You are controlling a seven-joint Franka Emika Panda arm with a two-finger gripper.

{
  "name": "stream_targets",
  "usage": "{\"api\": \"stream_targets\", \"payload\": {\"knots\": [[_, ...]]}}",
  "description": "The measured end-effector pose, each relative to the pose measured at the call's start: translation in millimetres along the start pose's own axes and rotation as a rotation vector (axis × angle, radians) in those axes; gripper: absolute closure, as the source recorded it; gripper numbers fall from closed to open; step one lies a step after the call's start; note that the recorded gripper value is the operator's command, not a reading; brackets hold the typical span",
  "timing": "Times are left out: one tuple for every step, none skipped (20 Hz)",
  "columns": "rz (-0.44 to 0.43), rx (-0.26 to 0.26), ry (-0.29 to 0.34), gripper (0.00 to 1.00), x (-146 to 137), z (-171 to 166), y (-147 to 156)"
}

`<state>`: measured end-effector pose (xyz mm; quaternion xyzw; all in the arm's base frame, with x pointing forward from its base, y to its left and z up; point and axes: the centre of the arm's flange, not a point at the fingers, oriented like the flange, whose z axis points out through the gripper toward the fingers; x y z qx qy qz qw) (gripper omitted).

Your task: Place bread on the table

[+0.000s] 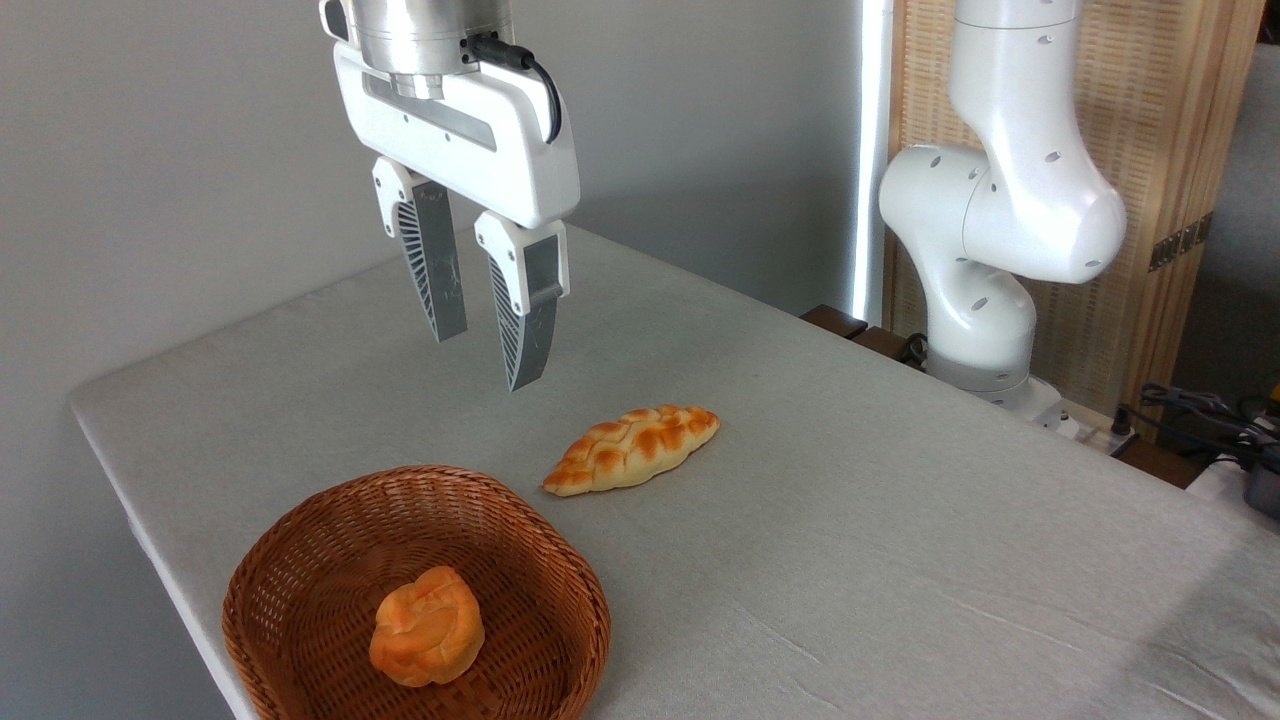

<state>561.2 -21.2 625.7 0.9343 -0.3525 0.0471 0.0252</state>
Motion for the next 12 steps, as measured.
{"api": "stream_targets", "payload": {"knots": [[0.002,0.007,-0.007,0.0,-0.5,0.0,-0.6],[0.009,0.021,-0.025,0.0,-1.7,0.4,-1.1],[0.024,0.027,-0.047,0.0,-2.9,1.6,-0.4],[0.037,0.026,-0.062,0.0,-3.5,2.6,1.0],[0.047,0.023,-0.07,0.0,-3.6,3.2,2.0],[0.052,0.021,-0.072,0.0,-3.7,3.5,2.4],[0.054,0.021,-0.073,0.0,-3.8,3.5,2.4],[0.055,0.021,-0.073,0.0,-3.8,3.6,2.4],[0.055,0.021,-0.073,0.0,-3.8,3.6,2.4],[0.054,0.021,-0.073,0.0,-4.0,3.5,2.2],[0.053,0.021,-0.073,0.0,-4.4,3.4,1.7],[0.052,0.021,-0.073,0.0,-4.8,3.2,1.2]]}}
